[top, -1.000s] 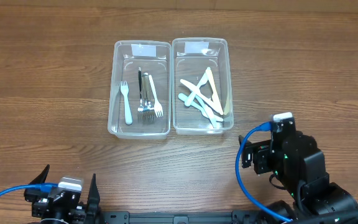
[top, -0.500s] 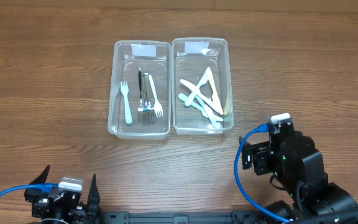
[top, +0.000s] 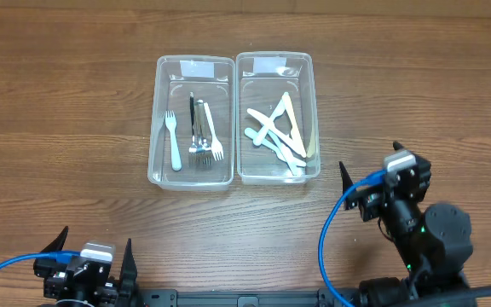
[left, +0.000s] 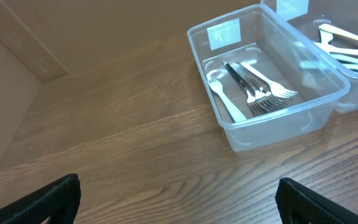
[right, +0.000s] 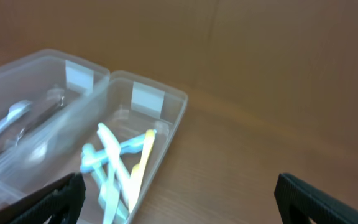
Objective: Pack container
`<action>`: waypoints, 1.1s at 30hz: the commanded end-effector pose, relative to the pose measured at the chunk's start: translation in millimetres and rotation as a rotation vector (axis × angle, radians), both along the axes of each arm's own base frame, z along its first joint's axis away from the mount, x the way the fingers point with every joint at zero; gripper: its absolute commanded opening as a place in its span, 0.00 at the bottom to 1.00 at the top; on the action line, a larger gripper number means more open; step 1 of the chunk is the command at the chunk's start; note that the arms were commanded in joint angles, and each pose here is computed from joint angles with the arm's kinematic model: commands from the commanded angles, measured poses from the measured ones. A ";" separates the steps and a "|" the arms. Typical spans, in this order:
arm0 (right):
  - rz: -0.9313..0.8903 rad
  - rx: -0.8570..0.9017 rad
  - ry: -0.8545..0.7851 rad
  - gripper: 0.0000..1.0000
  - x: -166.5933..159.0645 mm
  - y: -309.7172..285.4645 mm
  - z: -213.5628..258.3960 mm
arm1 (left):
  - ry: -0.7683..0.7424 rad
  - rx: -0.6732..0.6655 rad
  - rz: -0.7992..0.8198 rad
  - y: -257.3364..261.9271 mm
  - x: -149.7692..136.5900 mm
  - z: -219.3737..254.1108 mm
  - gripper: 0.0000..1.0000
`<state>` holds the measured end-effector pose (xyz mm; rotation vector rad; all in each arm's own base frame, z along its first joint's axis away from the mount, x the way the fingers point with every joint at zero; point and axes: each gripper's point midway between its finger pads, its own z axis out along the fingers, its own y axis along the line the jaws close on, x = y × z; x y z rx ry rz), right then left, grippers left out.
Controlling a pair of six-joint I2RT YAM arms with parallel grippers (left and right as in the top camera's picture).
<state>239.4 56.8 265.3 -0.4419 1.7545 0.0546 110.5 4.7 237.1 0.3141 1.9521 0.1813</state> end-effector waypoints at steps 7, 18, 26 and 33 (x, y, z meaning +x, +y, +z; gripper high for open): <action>0.023 0.011 -0.302 1.00 -1.0 -2.8 -20.8 | -0.006 -0.009 -0.001 -0.3 -0.3 1.2 1.00; -0.146 0.229 -0.230 1.00 5.0 -28.4 -80.7 | -0.007 -0.009 -0.001 -0.3 -0.3 1.2 1.00; -0.210 0.288 -0.165 1.00 6.2 -36.8 -94.6 | -0.006 -0.009 -0.001 -0.3 -0.3 1.2 1.00; -0.211 0.288 -0.165 1.00 6.2 -37.1 -94.6 | -0.006 -0.009 -0.001 -0.3 -0.3 1.2 1.00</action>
